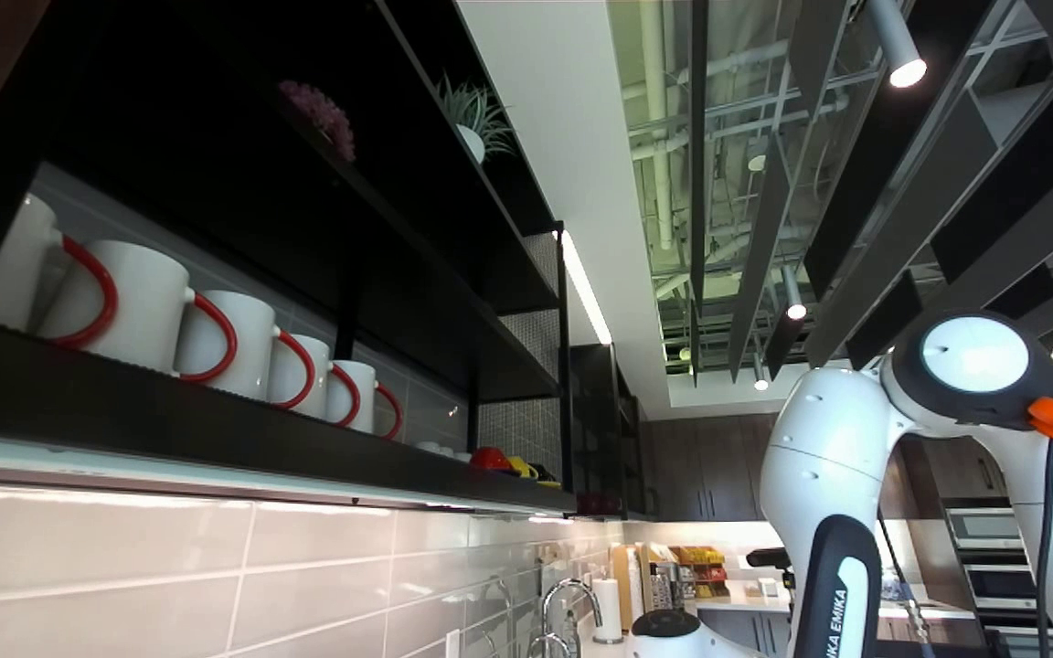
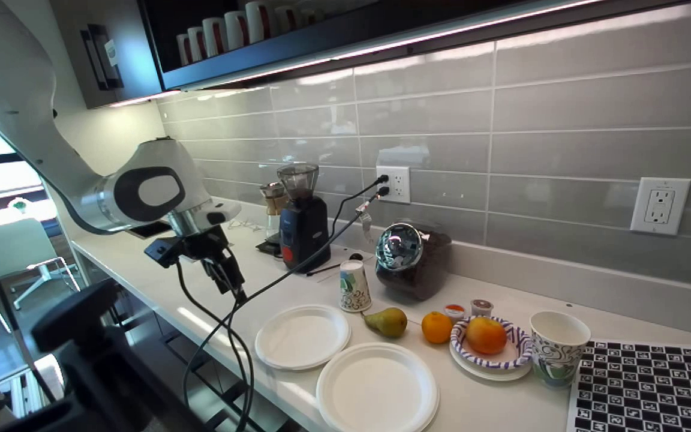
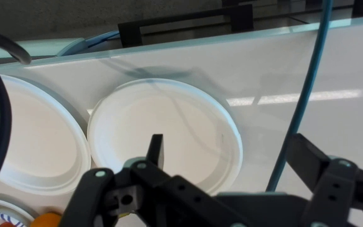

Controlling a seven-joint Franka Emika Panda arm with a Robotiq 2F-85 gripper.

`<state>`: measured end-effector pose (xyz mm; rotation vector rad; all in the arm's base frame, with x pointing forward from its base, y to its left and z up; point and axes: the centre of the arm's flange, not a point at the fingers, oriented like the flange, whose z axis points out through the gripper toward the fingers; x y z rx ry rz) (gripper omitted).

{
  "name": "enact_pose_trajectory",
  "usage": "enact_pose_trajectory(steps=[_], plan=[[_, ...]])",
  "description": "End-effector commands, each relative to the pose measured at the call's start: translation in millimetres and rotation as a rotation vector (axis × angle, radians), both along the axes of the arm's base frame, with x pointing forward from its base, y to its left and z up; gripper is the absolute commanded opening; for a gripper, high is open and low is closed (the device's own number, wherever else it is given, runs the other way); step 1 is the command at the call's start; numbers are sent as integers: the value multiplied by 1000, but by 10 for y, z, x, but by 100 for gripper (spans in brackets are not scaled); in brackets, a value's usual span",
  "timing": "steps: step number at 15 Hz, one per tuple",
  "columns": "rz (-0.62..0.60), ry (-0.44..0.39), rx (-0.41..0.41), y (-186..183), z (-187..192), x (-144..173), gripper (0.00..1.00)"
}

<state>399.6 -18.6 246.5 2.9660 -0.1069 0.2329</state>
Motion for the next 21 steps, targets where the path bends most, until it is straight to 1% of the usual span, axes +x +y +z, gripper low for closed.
enact_pose_trajectory(steps=[1, 3, 7, 8, 14, 17, 18, 20, 21], plan=[[31, 42, -98, -20, -299, -6, 100], [61, 53, -134, 45, -383, -52, 100], [85, 88, -251, 81, -638, -79, 100], [86, 72, -197, 42, -347, -153, 100], [81, 78, -201, 46, -379, -160, 100], [109, 158, -260, 89, -568, -69, 100], [119, 163, -298, 86, -611, -79, 100], [168, 179, -340, 81, -678, -65, 100], [208, 175, -354, 71, -710, -41, 100]])
